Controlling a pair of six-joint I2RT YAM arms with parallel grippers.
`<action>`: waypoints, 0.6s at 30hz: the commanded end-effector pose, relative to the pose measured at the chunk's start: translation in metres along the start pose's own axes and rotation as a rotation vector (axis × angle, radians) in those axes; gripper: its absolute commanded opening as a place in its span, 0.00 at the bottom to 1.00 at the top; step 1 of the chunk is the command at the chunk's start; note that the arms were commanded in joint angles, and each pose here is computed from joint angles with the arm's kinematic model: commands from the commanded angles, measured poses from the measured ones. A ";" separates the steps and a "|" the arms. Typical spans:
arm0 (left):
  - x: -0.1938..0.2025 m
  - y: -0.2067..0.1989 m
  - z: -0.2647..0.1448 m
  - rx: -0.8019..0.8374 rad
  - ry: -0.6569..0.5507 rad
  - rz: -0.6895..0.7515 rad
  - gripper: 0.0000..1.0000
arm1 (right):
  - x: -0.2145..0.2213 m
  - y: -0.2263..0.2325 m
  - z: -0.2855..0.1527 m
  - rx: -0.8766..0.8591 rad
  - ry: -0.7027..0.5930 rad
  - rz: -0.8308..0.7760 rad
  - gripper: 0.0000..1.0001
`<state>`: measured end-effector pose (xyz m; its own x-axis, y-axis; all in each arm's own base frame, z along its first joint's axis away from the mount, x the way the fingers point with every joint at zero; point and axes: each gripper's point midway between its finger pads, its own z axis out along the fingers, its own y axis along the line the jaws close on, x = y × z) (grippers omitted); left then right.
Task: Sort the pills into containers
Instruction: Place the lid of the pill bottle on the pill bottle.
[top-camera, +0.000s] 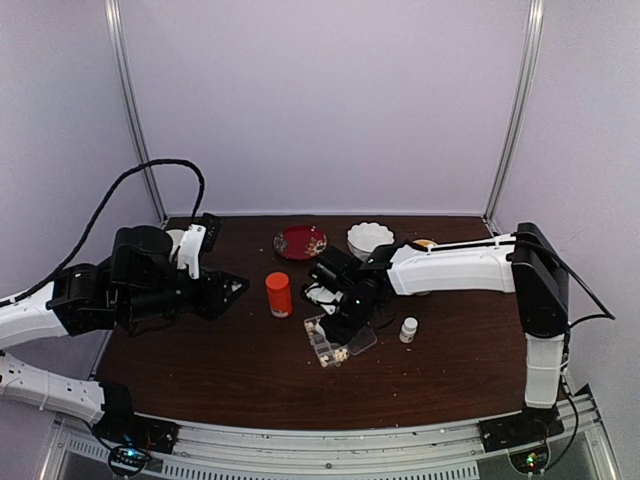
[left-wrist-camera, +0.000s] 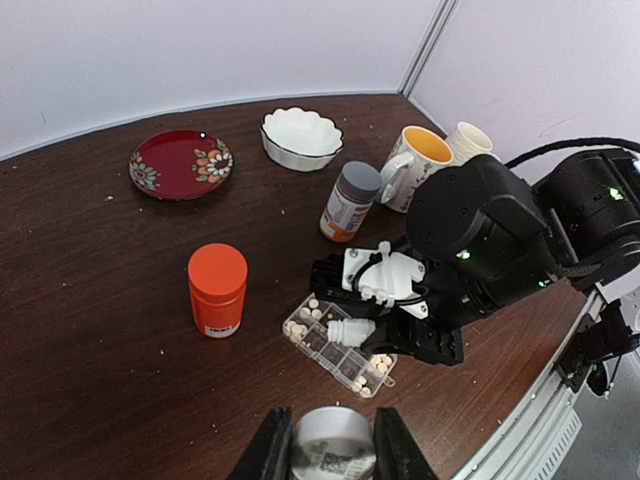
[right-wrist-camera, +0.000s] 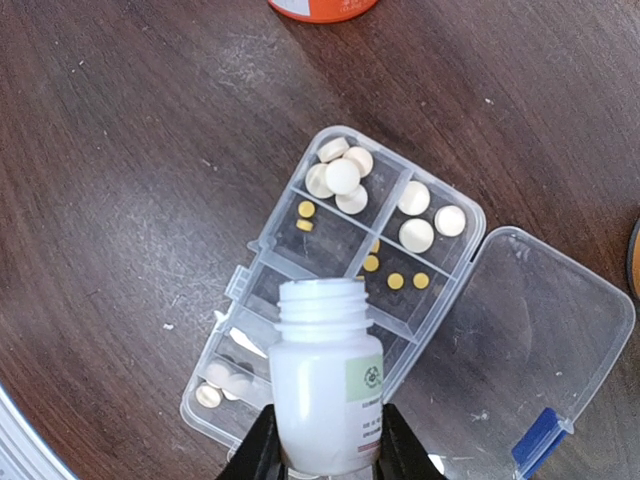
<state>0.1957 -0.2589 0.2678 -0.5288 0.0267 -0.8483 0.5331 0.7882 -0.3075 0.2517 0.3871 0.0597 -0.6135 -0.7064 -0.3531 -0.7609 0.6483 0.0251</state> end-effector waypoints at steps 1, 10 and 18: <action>-0.002 0.001 -0.001 0.005 -0.015 -0.017 0.00 | -0.008 0.001 -0.005 0.006 -0.052 0.013 0.00; -0.003 0.000 0.001 0.006 -0.010 -0.014 0.00 | 0.001 -0.002 -0.001 0.034 0.012 0.003 0.00; -0.003 -0.001 0.002 0.009 -0.010 -0.009 0.00 | -0.001 -0.002 -0.001 0.042 0.029 -0.011 0.00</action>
<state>0.1959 -0.2597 0.2664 -0.5314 0.0299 -0.8466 0.5327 0.7889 -0.3065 0.2531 0.3872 0.0596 -0.6138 -0.7053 -0.3546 -0.7580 0.6521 0.0151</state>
